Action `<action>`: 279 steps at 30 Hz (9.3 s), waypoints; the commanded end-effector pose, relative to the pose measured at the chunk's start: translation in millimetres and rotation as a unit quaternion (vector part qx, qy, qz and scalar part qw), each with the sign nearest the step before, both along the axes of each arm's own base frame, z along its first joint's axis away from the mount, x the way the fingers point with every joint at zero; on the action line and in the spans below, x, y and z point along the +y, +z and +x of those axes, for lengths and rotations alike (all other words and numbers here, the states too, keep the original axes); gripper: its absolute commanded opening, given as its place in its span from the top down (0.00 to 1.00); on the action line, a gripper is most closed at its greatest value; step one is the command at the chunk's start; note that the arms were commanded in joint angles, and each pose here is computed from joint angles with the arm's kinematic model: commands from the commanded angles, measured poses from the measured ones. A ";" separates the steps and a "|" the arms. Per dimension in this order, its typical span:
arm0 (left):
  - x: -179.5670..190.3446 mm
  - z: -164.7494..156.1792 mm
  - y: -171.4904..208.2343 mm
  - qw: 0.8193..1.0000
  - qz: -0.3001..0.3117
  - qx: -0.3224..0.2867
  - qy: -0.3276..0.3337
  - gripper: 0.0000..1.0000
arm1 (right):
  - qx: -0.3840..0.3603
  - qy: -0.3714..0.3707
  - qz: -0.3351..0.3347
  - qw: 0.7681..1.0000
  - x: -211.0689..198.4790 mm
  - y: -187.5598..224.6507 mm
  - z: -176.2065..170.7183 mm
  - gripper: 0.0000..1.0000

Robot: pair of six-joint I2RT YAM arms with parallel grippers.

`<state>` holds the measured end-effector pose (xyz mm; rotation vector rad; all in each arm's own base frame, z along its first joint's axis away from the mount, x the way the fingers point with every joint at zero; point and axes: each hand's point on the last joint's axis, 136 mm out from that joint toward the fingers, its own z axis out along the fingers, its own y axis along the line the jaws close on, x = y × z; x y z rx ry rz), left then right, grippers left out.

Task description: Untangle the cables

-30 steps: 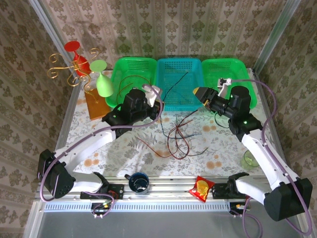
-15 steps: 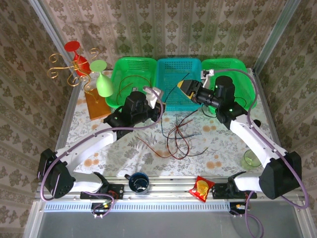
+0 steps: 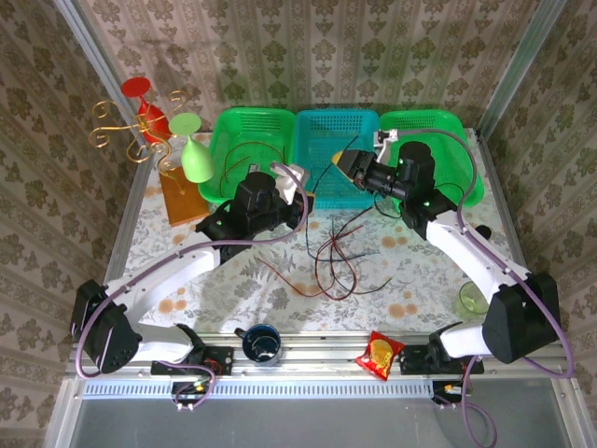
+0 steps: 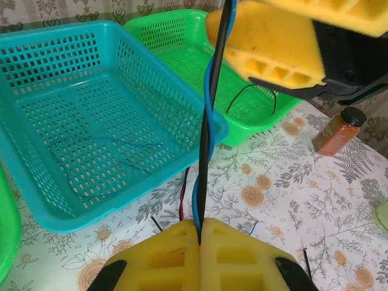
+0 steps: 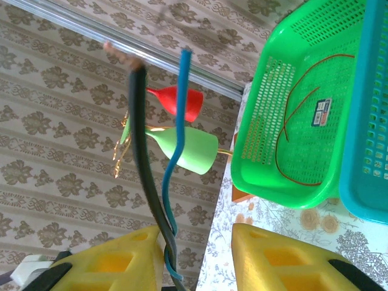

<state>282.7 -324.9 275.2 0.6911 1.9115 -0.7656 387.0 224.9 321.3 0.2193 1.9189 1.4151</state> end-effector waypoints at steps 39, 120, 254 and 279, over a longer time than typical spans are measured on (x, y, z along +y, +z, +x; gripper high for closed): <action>-11.1 -7.3 97.2 0.978 -0.189 0.040 -0.079 0.58 | -0.141 0.107 -0.117 0.977 15.0 -16.6 -70.0 1.00; -32.5 1.0 87.0 0.964 -0.223 0.084 -0.115 1.00 | -0.121 0.111 -0.038 0.986 11.7 5.7 -56.1 0.63; 381.7 -57.9 183.5 0.726 -0.093 -0.287 0.618 1.00 | -0.107 -0.686 -0.349 0.630 -352.0 132.9 -173.9 1.00; 350.8 -34.1 174.8 0.793 -0.180 -0.230 0.534 1.00 | -0.066 -0.645 -0.309 0.695 -354.6 86.6 -150.0 1.00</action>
